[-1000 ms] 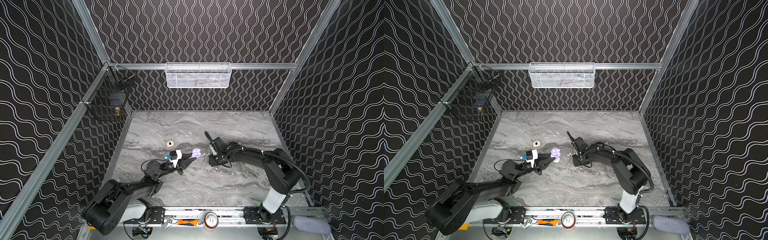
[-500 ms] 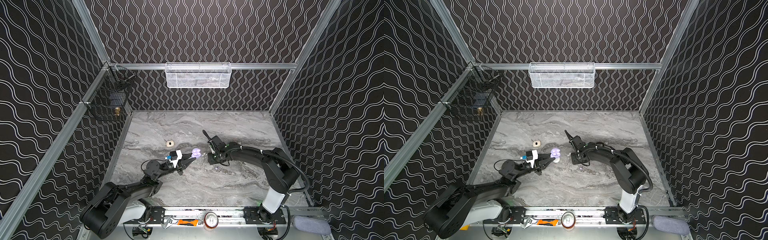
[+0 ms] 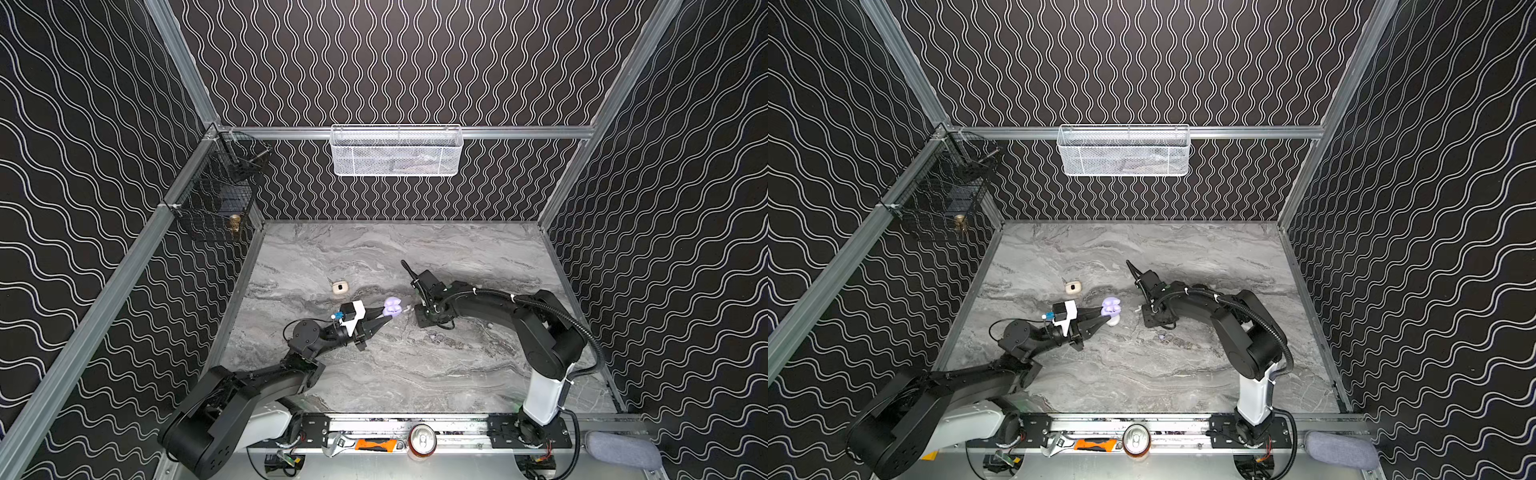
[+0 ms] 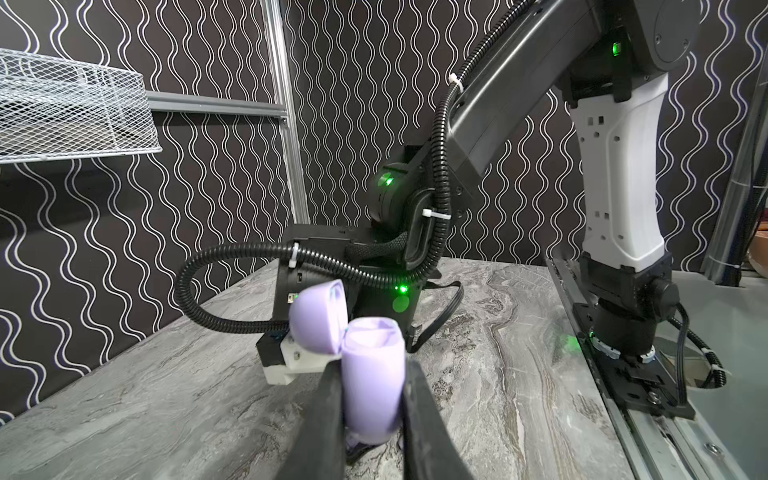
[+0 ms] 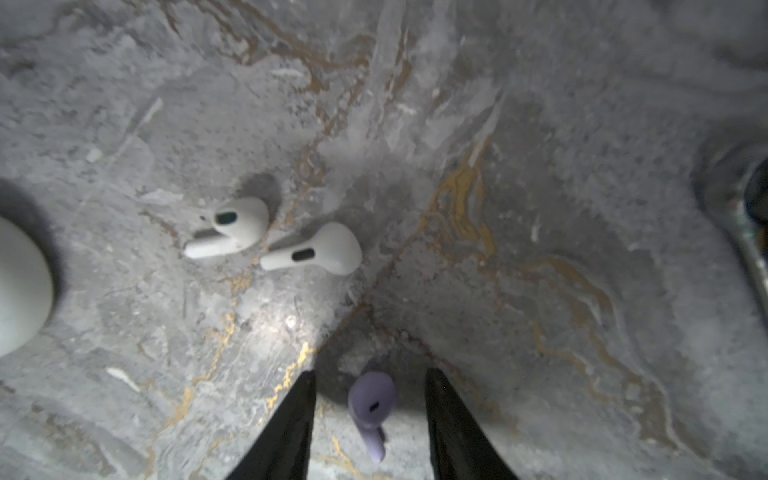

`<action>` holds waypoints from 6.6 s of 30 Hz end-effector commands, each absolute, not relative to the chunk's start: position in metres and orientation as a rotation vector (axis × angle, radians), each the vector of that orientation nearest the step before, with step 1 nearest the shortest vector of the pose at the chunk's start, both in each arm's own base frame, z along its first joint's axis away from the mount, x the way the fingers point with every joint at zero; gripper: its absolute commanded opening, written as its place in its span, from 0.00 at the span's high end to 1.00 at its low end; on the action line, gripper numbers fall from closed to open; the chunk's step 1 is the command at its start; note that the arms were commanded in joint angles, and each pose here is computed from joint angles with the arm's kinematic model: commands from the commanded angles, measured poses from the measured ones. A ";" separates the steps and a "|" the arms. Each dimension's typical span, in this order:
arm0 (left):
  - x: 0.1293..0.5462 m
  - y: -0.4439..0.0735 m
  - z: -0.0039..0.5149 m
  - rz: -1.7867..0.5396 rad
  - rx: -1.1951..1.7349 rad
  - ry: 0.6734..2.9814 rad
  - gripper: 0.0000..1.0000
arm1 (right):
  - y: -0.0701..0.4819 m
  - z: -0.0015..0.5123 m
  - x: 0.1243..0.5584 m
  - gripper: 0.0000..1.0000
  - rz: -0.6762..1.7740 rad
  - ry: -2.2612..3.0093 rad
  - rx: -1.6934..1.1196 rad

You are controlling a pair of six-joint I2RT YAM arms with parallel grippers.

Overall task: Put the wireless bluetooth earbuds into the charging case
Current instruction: 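Position the right gripper above the lavender earbud on the table, then lower the right gripper and close it on the lavender earbud, then lift the lavender earbud with the right gripper toward the open lavender case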

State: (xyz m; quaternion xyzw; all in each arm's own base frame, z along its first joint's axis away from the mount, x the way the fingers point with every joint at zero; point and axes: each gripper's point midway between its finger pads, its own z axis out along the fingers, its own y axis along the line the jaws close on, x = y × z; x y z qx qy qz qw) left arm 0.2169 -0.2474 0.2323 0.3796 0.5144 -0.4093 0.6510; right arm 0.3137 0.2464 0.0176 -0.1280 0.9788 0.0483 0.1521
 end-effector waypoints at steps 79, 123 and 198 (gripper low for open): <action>0.208 -0.245 0.246 -0.856 0.887 1.118 1.00 | 0.235 0.001 0.292 0.76 0.185 2.843 -0.295; 0.206 -0.244 0.248 -0.852 0.890 1.114 1.00 | 0.228 -0.001 0.256 0.58 0.204 2.879 -0.336; 0.202 -0.243 0.247 -0.870 0.863 1.079 1.00 | 0.266 0.103 0.299 0.83 0.394 2.538 -0.247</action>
